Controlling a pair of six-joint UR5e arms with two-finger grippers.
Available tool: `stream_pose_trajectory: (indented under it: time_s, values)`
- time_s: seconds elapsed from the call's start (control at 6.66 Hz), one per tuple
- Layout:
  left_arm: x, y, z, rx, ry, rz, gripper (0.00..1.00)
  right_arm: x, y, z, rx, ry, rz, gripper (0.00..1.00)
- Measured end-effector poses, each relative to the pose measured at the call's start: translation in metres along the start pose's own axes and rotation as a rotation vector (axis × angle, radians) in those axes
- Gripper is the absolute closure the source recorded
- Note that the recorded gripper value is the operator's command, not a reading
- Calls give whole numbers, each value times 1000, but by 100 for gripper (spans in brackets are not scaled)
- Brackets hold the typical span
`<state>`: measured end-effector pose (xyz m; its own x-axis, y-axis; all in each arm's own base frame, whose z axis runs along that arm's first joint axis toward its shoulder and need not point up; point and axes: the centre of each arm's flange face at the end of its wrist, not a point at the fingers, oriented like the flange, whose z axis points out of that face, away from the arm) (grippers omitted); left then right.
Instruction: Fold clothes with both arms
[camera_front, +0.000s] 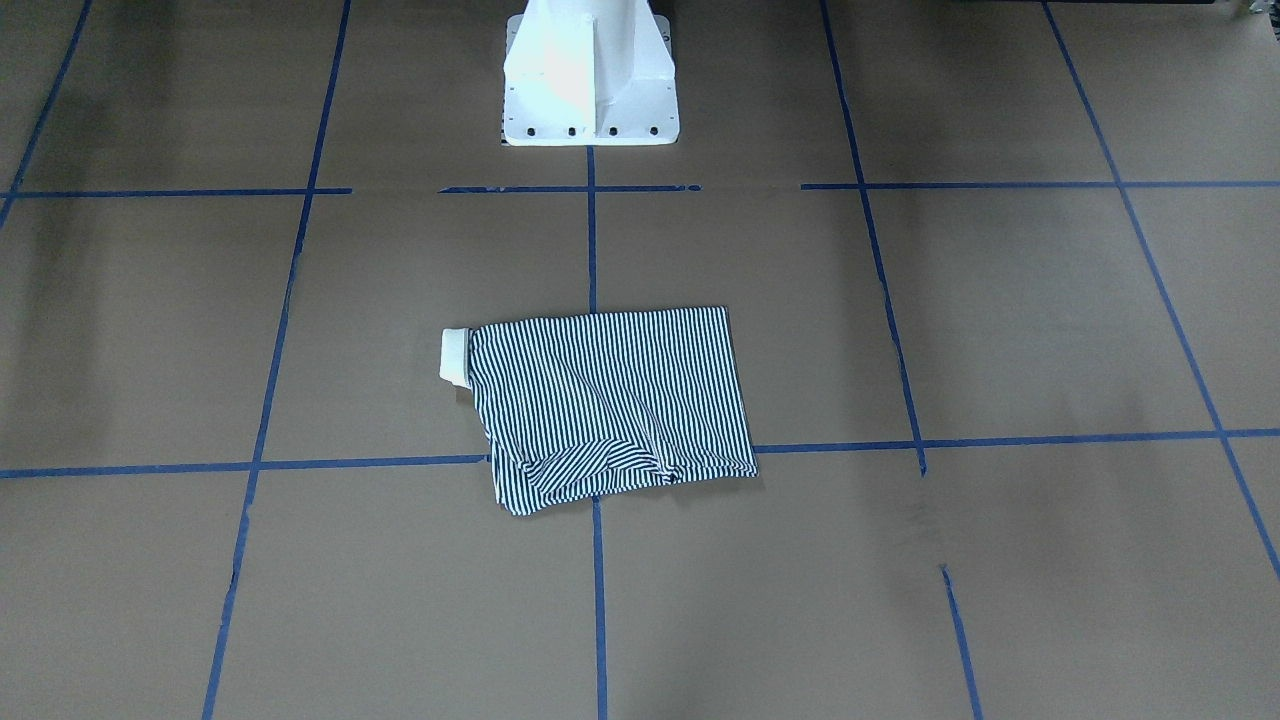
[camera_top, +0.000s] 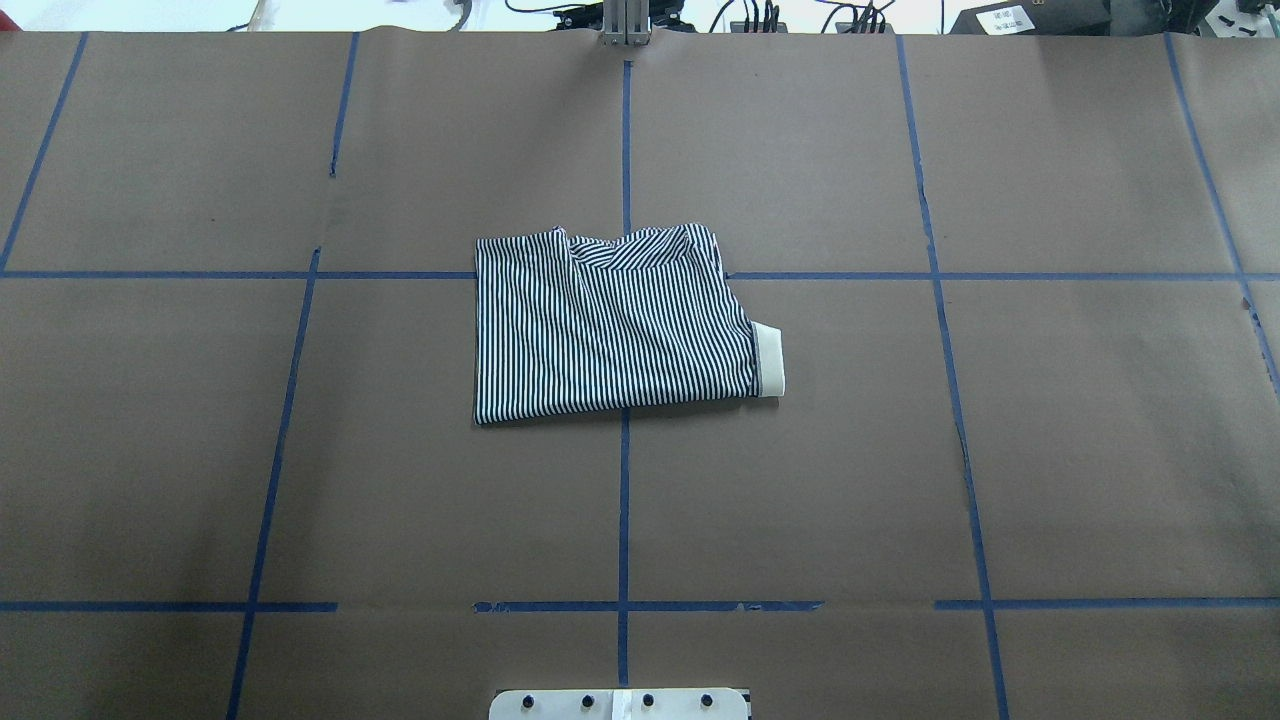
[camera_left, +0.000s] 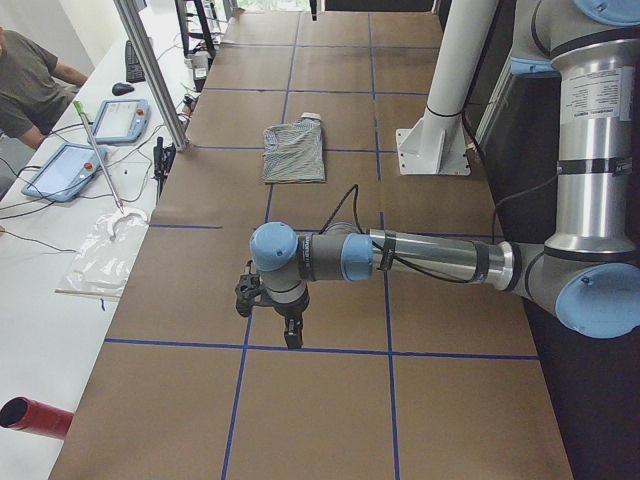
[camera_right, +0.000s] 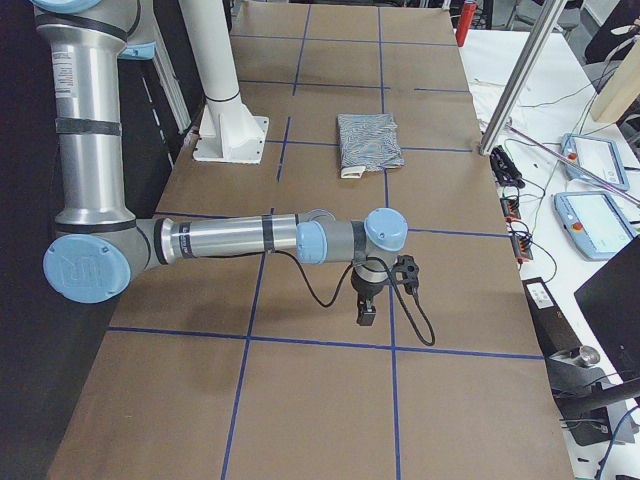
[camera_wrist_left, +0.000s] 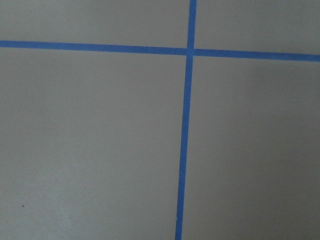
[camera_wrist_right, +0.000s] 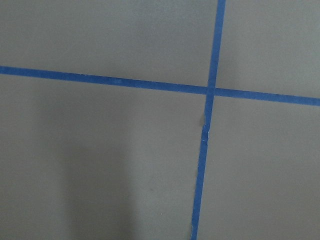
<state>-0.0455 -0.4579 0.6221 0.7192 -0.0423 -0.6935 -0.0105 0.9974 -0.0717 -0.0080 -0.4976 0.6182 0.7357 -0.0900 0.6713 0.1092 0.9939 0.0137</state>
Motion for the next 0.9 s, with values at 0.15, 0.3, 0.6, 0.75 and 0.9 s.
stream_pose_trajectory:
  time_s: [0.15,0.3,0.6,0.75,0.9]
  values:
    - [1,-1,-1,2,0,3,0,-1,1,4,-6,-1,2,0]
    - [3,-1,-3,5,1,6,0,-3,1,3,-6,-2,-1,0]
    - [6,-3,-5,10,1,12,0,-17,-4,-5,7,16,-21,0]
    - [8,-5,-6,13,1,16,0,-19,-5,-8,6,33,-21,0]
    - [10,-7,-8,16,1,19,0,-18,-6,-8,2,41,-17,0]
